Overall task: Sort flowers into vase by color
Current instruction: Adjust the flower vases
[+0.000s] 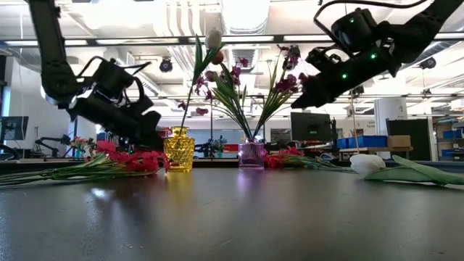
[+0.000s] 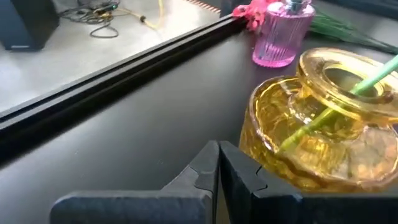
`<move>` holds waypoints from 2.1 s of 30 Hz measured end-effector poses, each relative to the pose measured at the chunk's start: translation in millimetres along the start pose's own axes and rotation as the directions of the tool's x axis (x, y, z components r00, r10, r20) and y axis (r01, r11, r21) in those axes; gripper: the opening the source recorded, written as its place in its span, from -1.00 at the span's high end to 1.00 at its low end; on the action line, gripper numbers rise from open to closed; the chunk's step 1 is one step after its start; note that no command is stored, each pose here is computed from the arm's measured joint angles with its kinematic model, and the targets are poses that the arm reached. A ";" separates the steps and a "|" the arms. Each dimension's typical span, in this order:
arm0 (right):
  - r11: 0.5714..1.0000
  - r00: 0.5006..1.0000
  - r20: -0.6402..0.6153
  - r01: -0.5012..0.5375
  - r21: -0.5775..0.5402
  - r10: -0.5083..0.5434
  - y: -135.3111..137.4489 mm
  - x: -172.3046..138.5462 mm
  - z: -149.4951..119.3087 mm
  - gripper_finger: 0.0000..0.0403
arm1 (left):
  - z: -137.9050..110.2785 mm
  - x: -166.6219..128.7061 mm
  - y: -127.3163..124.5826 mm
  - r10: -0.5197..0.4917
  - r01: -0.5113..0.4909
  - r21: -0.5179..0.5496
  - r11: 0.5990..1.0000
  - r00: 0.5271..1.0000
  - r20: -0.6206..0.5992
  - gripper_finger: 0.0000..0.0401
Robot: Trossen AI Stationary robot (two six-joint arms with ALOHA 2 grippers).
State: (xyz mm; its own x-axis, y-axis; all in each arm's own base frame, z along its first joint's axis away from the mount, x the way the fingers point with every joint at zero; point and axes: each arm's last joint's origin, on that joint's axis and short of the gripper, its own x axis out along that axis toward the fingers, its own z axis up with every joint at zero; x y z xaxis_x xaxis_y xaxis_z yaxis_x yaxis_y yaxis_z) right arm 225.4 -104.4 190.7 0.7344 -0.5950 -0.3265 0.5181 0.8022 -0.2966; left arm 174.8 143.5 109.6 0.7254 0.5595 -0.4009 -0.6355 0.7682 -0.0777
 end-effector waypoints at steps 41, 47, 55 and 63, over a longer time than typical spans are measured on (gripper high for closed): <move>1.000 0.996 -0.082 -0.029 -0.006 0.028 2.4 -6.2 -5.6 0.94 | 14.1 56.5 -44.2 -0.372 0.372 0.002 0.928 0.926 0.072 1.00; 1.000 0.996 -0.083 -0.029 -0.002 0.028 1.1 -9.6 -4.2 0.94 | 12.6 40.0 -42.0 -0.370 0.373 -0.018 0.928 0.926 0.074 1.00; 1.000 0.995 -0.091 -0.030 -0.004 0.030 1.2 -9.7 -4.9 0.94 | -0.3 18.2 -39.2 -0.361 0.360 -0.052 0.931 0.933 -0.001 1.00; 0.999 0.994 -0.107 -0.032 0.007 0.033 1.5 -9.9 -6.5 0.94 | -1.0 22.3 -49.6 -0.390 0.389 -0.057 0.919 0.921 -0.014 1.00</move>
State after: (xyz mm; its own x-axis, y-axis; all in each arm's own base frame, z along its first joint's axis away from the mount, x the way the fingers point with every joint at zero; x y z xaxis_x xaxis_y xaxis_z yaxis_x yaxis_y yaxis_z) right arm 216.0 -97.6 187.6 0.7000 -0.5702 -0.4300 0.4972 0.8213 -0.2798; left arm 222.3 117.6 103.6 0.9121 0.2107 -0.3517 -0.3171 0.9063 -0.2793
